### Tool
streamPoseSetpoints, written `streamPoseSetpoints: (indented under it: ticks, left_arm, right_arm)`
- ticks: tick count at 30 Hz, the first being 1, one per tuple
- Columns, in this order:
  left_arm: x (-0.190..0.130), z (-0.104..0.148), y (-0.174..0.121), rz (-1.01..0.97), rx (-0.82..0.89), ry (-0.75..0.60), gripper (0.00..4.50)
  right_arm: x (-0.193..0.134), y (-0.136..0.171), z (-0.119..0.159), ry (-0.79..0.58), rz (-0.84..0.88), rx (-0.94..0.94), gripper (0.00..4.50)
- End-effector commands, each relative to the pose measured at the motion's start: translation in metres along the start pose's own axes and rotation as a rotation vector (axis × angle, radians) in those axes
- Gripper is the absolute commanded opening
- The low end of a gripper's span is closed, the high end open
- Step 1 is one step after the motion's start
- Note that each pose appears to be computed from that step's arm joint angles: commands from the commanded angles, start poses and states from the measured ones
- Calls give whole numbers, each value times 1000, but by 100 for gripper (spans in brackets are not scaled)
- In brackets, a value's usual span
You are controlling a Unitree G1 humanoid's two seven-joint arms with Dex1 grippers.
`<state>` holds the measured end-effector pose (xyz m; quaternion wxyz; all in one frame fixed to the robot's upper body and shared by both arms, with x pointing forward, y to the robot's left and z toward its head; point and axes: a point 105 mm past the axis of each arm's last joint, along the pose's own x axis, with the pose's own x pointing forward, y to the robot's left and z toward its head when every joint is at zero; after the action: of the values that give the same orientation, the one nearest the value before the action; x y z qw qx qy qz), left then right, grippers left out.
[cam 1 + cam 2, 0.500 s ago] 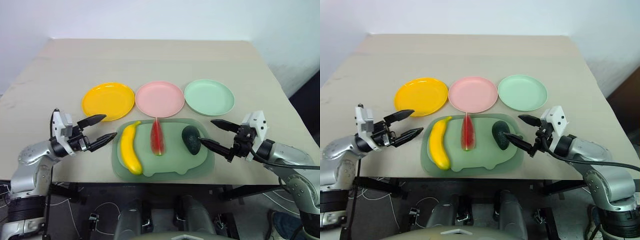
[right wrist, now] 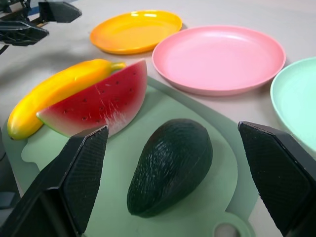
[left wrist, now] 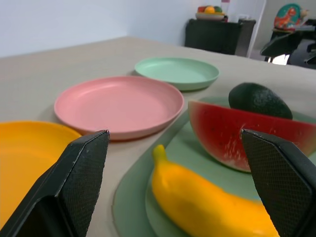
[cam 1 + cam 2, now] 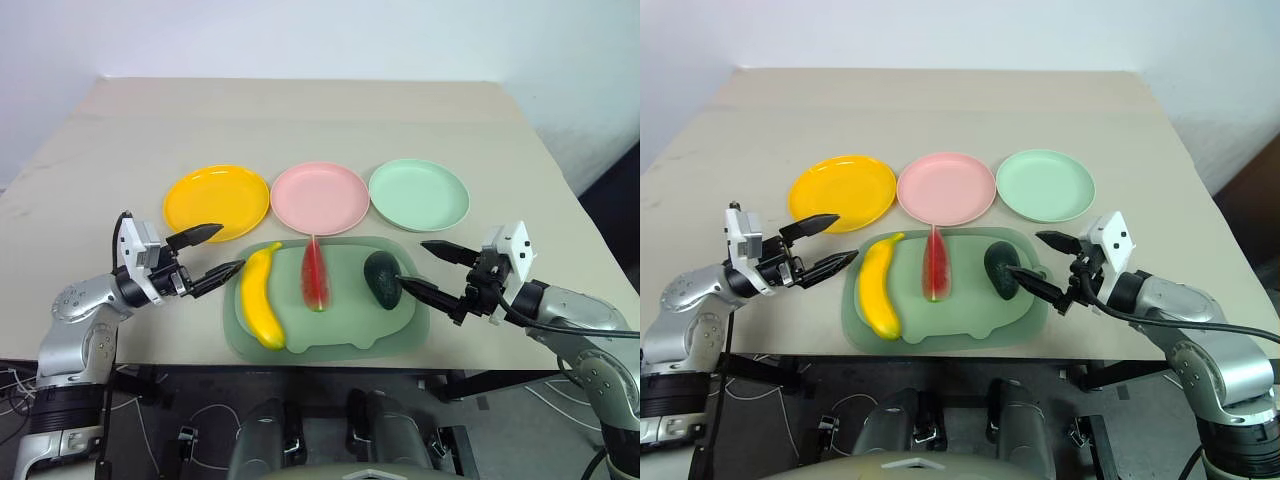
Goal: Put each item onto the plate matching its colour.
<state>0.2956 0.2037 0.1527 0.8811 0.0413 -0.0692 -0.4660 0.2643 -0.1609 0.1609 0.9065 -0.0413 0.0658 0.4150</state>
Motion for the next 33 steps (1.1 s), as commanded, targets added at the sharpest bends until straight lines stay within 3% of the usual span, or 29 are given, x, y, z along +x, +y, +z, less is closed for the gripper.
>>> streamPoseSetpoints:
  ticks: [1,14,19,31,33]
  left_arm:
    - [11,6,-9,-35,37,-24,446]
    - [19,8,-4,-62,33,-54,446]
    - [27,9,-5,-73,37,-65,446]
    - [27,10,-7,-72,46,-63,446]
    - [27,10,-5,-64,47,-58,450]
  right_arm:
    - [-3,-2,14,-32,-19,-12,450]
    - [31,-7,-10,211,-76,152,450]
    - [40,-4,-10,227,-55,223,450]
    - [56,-5,-19,261,-64,185,450]
    - [58,-7,-19,259,-66,173,409]
